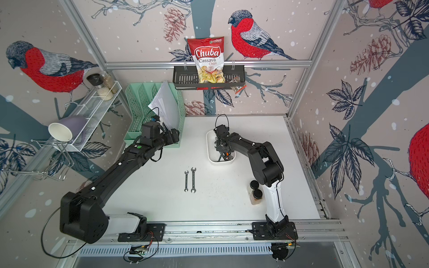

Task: Take out the wrench from the storage box
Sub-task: Pick up the wrench from the storage box.

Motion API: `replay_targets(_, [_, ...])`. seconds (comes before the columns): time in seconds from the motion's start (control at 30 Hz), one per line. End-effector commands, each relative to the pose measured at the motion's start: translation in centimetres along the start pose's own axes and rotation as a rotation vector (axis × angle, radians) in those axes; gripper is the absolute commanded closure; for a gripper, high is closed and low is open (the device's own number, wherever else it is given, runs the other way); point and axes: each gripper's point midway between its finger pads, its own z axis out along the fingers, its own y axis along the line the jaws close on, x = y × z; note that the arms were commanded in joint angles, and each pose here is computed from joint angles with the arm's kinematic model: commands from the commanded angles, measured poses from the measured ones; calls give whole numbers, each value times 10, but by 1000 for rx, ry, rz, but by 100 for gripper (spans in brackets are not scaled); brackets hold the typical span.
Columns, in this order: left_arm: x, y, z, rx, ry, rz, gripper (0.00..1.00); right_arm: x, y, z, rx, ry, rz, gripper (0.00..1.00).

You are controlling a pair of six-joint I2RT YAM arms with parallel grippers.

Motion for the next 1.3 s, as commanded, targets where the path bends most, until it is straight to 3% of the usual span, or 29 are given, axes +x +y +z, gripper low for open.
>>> replay_targets(0.0, [-7,-3,-2,17,-25,13,7,0,-4,2,34,-4,-20,74])
replay_targets(0.67, [-6,-2,-2,15,-18,13,7,-19,2,-3,19,-43,-30,100])
replay_targets(1.03, [-8,-2,-5,22,-20,8,7,-54,19,-36,-100,-111,-21,100])
replay_targets(1.27, [-11,-3,-11,33,-23,-3,7,-79,42,-82,-223,-188,-77,100])
